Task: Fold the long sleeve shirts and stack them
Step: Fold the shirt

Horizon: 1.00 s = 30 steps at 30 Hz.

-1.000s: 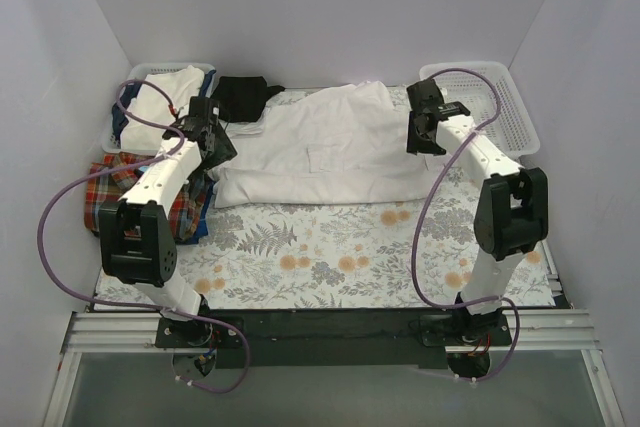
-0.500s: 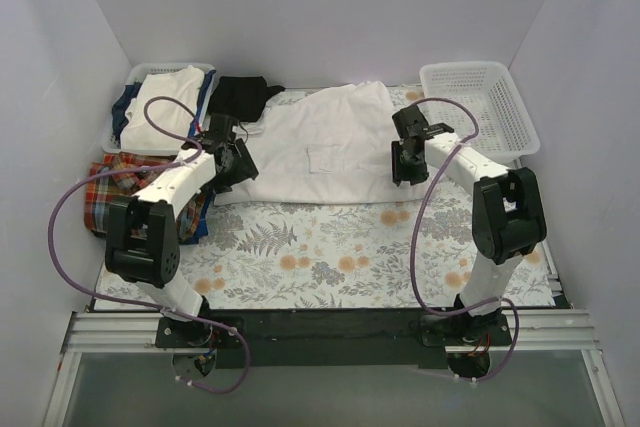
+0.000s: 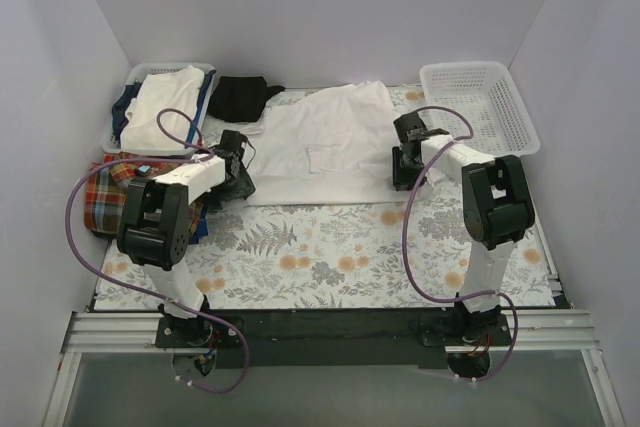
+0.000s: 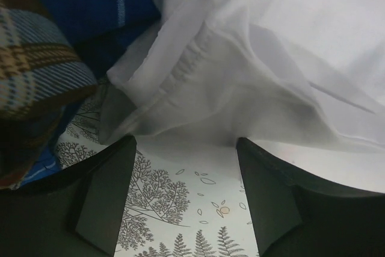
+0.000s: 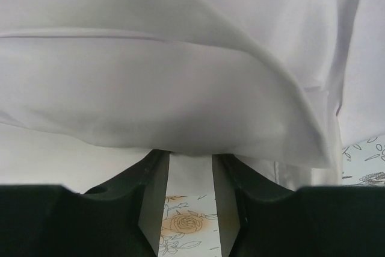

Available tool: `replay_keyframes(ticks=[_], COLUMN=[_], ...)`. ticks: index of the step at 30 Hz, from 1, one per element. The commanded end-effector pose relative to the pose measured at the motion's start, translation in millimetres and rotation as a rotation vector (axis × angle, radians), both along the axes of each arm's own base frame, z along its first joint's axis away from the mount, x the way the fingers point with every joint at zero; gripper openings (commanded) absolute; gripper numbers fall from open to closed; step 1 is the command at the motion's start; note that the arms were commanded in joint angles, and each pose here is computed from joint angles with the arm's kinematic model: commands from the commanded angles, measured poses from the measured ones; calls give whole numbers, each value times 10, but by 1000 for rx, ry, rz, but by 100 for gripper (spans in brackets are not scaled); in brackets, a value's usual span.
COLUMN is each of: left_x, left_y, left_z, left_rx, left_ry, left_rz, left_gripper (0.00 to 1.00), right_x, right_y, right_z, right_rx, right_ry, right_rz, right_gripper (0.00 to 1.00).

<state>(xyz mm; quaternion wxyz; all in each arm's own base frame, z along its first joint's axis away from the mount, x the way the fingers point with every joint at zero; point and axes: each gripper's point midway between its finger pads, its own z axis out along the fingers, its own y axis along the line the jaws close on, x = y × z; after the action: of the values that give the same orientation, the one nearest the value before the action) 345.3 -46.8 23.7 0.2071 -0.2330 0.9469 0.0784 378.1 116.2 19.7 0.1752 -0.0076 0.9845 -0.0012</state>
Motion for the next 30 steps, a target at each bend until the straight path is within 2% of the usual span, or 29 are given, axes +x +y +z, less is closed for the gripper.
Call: replay_keyframes(ticks=[1,8,14,24,30], left_x=[-11,0,-117,-636,-770], left_y=[331,492,454,444,383], left_z=[-87,-168,-125,-217,-85], left_rx=[84,101,66,36,-10], left_ry=[-10,-6,-4,90,90], left_rz=[73,91,84,84,100], left_gripper=[68,68,67,66,65], right_x=[-237,-514,-704,-1011,-1306], right_y=[-304,-598,-724,-824,-883], right_z=[-246,-396,-447,-468,-446], right_rx=[-66,-88,-104,-134,-139], right_ry=[57,122,163,199,222], right_rz=[-57,-150,-185,-194,-211], right_gripper=[41,41,40,40,38])
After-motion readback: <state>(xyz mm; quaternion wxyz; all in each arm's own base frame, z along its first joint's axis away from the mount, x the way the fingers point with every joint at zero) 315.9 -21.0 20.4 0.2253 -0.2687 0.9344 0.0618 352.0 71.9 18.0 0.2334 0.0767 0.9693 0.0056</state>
